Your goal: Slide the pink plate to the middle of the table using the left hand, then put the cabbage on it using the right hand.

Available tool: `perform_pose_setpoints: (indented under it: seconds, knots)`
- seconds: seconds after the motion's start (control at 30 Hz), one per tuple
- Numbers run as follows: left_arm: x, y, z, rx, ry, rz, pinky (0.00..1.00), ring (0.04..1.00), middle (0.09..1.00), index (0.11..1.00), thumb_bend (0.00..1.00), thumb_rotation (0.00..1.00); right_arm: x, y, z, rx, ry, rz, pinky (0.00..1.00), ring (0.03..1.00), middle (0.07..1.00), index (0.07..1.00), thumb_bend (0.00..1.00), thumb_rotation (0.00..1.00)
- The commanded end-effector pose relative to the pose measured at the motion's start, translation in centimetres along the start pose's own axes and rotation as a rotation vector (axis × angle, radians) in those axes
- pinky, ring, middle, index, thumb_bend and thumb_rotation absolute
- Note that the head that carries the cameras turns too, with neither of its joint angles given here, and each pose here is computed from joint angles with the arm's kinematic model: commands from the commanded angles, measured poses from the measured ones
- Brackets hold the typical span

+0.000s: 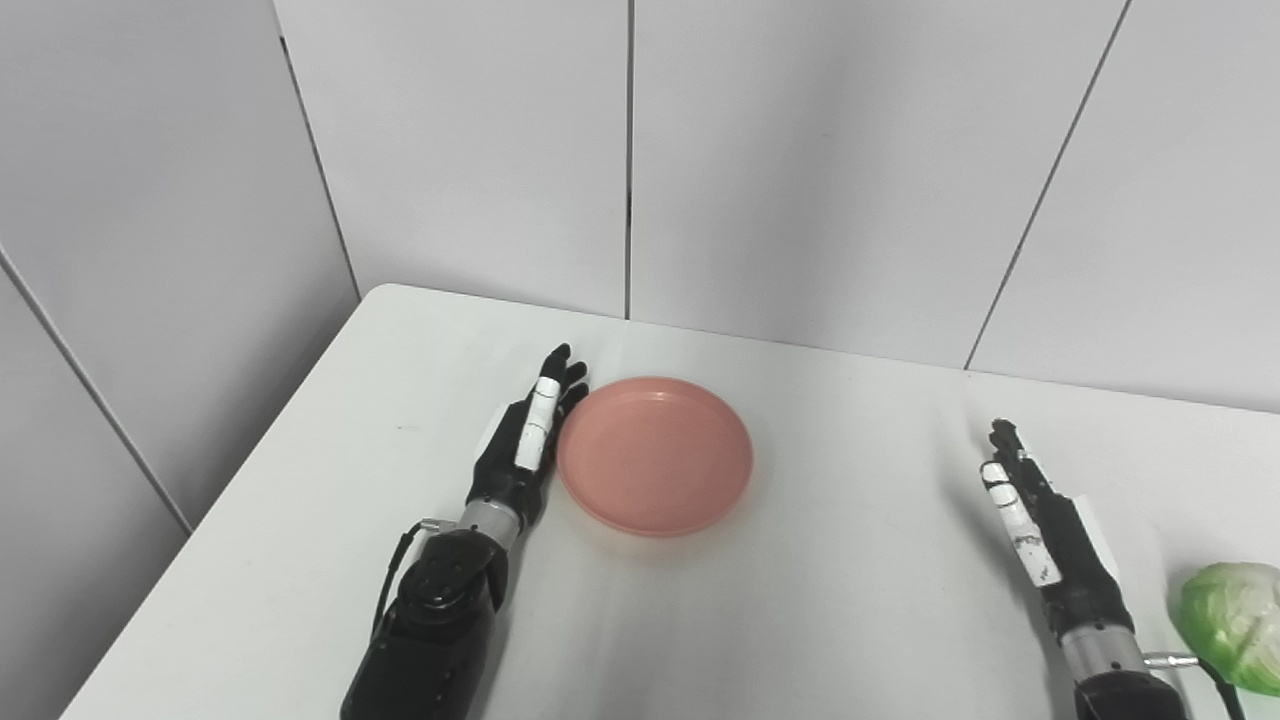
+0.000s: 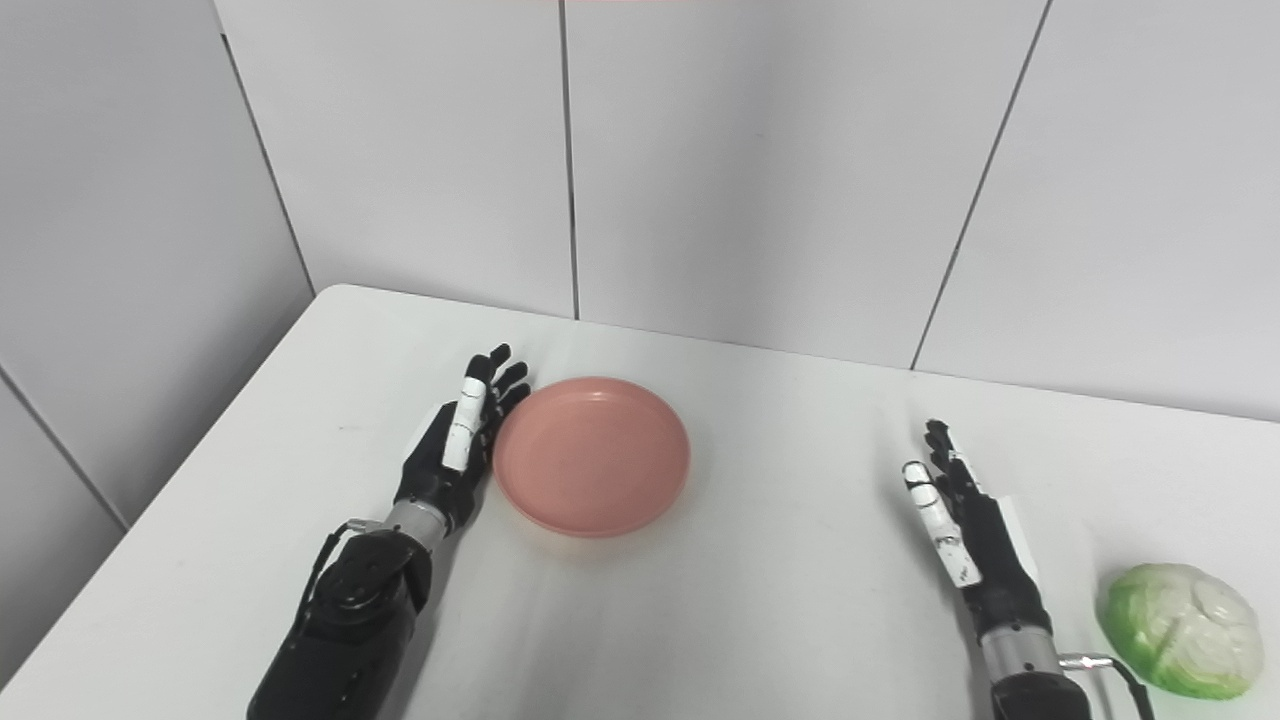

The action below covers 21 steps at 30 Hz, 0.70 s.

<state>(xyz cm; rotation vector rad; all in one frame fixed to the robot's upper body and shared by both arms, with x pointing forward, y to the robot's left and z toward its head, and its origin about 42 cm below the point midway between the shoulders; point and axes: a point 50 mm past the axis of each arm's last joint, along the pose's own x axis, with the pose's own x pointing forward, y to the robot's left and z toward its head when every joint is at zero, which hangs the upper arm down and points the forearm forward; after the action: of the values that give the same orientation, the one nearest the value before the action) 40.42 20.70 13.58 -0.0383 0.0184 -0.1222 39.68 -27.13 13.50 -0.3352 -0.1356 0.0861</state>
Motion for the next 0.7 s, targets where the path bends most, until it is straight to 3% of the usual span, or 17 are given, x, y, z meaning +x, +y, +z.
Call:
perform_pose_setpoints:
  seconds: [0.0,0.2,0.43,0.67]
  knots:
    - [0.4,-2.2,0.5,0.006,-0.025,-0.089,1.0,0.975,0.982,0.99,0.89,1.0,0.5,0.5,0.3,-0.02,-0.01,0.009,0.94,0.959,0.955,0.957,0.7,1.0]
    - [0.6,-4.3,-0.4,0.001,-0.024,-0.156,0.98,0.981,0.994,1.0,0.83,1.0,0.6,1.2,0.2,0.008,-0.005,-0.005,0.92,0.931,0.938,0.941,0.78,1.0]
    - [0.9,-6.6,-1.3,-0.029,-0.011,-0.219,1.0,0.994,0.999,1.0,0.84,1.0,0.8,1.9,-0.1,0.003,-0.014,-0.016,0.91,0.927,0.934,0.939,0.8,1.0]
    - [0.5,-8.2,-1.7,-0.003,-0.009,-0.283,0.92,0.957,0.978,0.985,0.83,1.0,0.8,2.5,-0.1,0.018,-0.014,-0.02,0.92,0.938,0.938,0.942,0.81,1.0]
